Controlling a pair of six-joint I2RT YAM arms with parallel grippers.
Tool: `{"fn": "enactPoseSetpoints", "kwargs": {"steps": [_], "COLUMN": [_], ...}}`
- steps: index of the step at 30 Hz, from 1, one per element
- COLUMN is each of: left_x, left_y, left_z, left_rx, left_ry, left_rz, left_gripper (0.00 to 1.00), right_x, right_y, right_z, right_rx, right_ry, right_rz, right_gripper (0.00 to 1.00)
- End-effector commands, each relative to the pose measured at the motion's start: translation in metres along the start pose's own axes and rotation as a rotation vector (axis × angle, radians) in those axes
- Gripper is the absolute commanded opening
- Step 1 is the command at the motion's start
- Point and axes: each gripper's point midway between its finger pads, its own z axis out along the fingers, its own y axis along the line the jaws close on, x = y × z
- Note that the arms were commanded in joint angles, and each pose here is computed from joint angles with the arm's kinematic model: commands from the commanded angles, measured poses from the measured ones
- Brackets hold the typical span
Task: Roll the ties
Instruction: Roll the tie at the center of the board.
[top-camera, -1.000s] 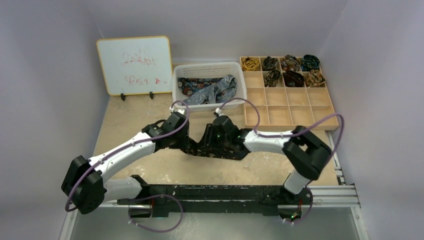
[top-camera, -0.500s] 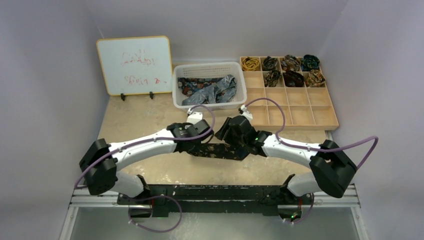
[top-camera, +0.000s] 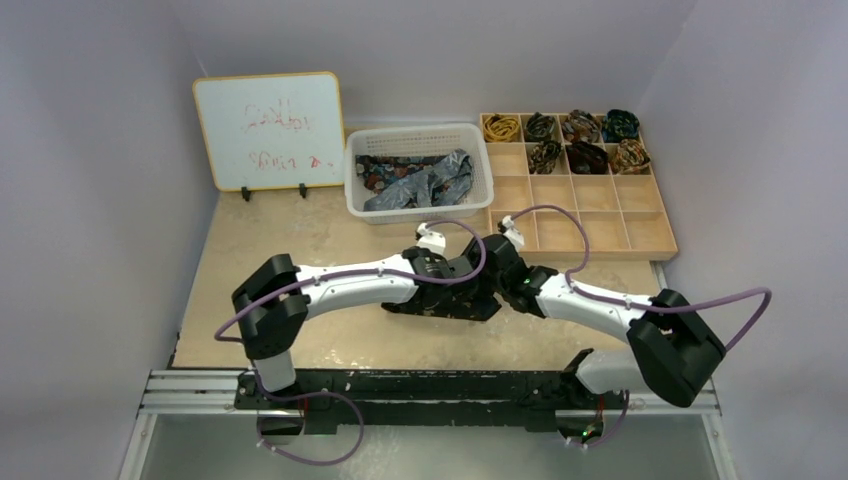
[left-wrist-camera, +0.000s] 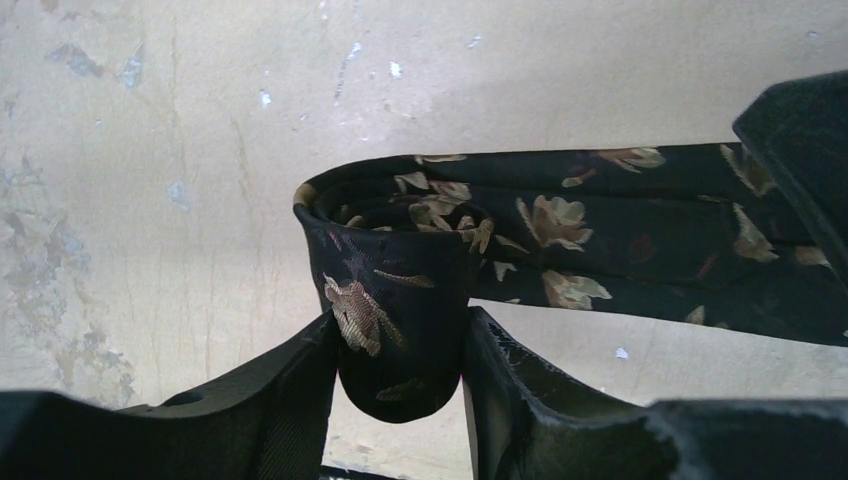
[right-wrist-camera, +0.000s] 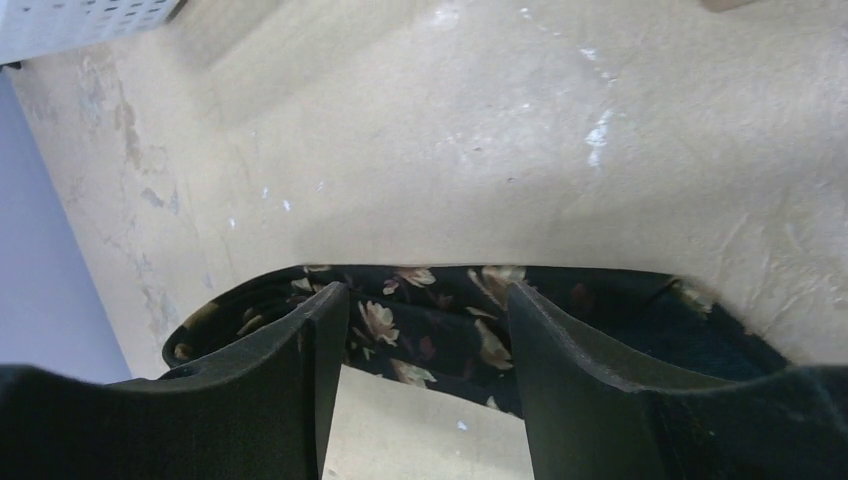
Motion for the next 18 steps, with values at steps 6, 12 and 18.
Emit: {"fn": "enactPoseSetpoints", "kwargs": {"steps": [6, 12, 18], "left_x": [-0.012, -0.006, -0.014], "left_y": [-0.053, -0.076, -0.085], "left_z": [-0.008, -0.009, -0.023], "left_rx": [0.205, 0.331, 0.458], "left_ry": [-0.013, 0.016, 0.017], "left_rz": [0.064, 0.069, 0.043], "left_gripper": [0.57, 0.67, 0.69], "right_x": [-0.008, -0.009, -0.012], "right_y": [-0.012, -0.013, -0.009], "right_z": [0.0, -0.002, -0.005], "right_rx": [-0.041, -0.066, -0.082], "right_ry": [0.032, 0.054, 0.053], "right_rz": [0.054, 0.058, 0.05], "right_gripper": [0.64, 0.65, 0.68]}}
